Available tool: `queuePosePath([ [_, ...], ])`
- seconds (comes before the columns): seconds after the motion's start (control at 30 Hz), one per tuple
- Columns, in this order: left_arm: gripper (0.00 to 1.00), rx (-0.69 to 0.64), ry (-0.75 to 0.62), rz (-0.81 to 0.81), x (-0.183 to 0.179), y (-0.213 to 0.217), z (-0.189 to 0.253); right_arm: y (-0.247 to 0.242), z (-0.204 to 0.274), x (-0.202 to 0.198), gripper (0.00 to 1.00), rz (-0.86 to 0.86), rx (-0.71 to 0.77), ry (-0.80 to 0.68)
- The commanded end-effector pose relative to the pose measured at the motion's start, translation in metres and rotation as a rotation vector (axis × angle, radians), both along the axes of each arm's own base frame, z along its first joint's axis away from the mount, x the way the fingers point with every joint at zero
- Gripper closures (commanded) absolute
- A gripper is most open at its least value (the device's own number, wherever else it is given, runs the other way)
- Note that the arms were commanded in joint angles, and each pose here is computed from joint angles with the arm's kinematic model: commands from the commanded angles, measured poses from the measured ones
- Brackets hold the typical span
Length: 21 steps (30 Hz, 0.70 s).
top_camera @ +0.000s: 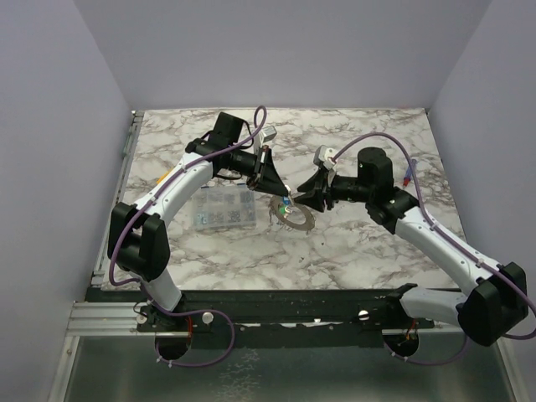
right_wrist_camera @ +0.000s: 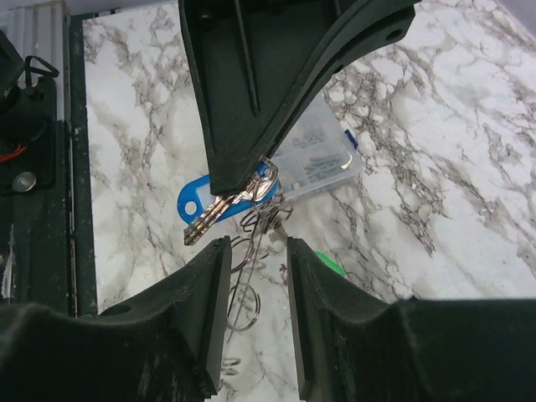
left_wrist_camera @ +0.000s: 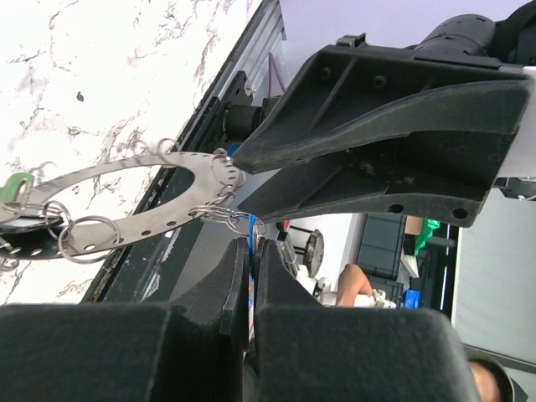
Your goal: Remove the keys from the keyring
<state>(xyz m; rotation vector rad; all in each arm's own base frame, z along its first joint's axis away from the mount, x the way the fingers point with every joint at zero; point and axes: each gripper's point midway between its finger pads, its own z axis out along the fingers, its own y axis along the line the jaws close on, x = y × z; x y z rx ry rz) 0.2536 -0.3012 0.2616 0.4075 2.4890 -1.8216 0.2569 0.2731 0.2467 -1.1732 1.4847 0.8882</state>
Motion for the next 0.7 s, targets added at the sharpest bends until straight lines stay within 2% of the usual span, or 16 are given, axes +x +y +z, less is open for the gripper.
queuePosePath([
  [0.0, 1.00, -0.048, 0.012, -0.035, -0.008, 0.000, 0.011, 0.006, 0.002, 0.004, 0.58, -0.040, -0.023, 0.025],
  [0.13, 1.00, -0.050, 0.010, -0.037, -0.010, 0.000, 0.011, 0.016, 0.003, 0.003, 0.54, -0.035, -0.032, 0.025],
  [0.5, 1.00, -0.066, 0.010, -0.054, -0.016, 0.000, 0.017, 0.030, -0.003, 0.019, 0.54, -0.076, -0.059, 0.030],
  [0.67, 1.00, -0.059, 0.023, -0.053, -0.020, 0.001, 0.012, 0.032, 0.009, 0.023, 0.54, -0.090, -0.042, 0.010],
])
